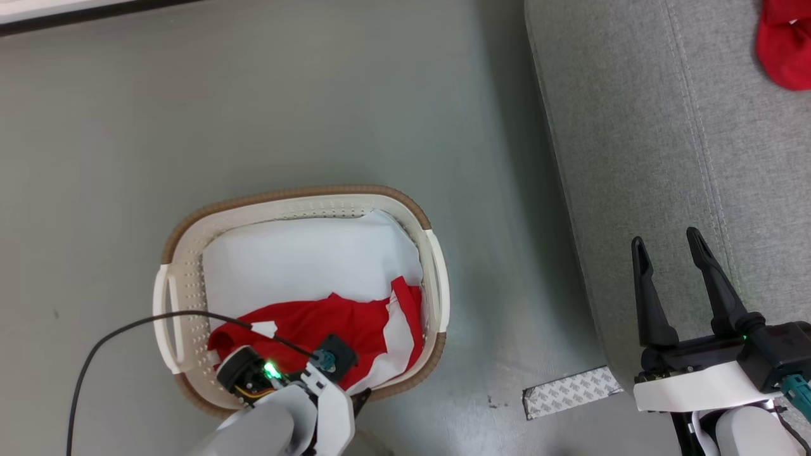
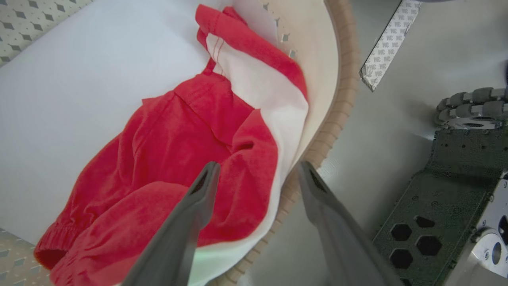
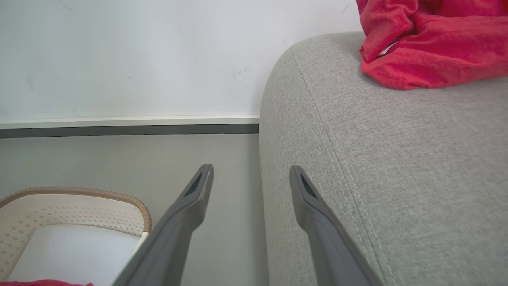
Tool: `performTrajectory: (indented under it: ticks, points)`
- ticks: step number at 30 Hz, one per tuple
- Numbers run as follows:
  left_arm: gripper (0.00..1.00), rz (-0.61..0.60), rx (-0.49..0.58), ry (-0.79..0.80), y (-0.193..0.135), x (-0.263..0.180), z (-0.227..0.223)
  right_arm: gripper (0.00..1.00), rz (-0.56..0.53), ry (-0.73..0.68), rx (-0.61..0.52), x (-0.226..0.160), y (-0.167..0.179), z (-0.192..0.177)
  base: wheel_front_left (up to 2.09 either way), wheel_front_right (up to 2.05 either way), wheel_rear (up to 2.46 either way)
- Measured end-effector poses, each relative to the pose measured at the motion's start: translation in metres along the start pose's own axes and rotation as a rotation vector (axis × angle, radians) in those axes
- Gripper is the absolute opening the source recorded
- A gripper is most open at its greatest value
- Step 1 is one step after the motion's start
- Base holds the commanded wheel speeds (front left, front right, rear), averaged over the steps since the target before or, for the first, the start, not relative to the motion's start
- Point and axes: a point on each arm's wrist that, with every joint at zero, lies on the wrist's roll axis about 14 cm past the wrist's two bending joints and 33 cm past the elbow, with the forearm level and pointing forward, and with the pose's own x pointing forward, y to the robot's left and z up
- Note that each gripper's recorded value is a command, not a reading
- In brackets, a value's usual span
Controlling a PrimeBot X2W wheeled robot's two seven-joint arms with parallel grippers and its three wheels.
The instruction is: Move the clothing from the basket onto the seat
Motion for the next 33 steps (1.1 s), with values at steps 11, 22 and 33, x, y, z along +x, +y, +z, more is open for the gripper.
performTrajectory:
  ticks: [11, 22, 33]
  points:
    - [1.00, -0.028, 0.005, 0.043, 0.006, 0.009, -0.009, 1.00, -0.009, 0.017, 0.002, 0.006, -0.004, -0.009, 0.00, 0.00, 0.00]
    - [1.00, -0.060, -0.015, 0.078, 0.008, 0.018, -0.016, 1.00, -0.022, 0.039, 0.005, 0.009, -0.009, -0.018, 0.00, 0.00, 0.00]
    - [0.73, -0.096, -0.035, 0.121, 0.005, 0.027, -0.028, 1.00, -0.026, 0.054, 0.001, 0.017, -0.011, -0.027, 0.00, 0.00, 0.00]
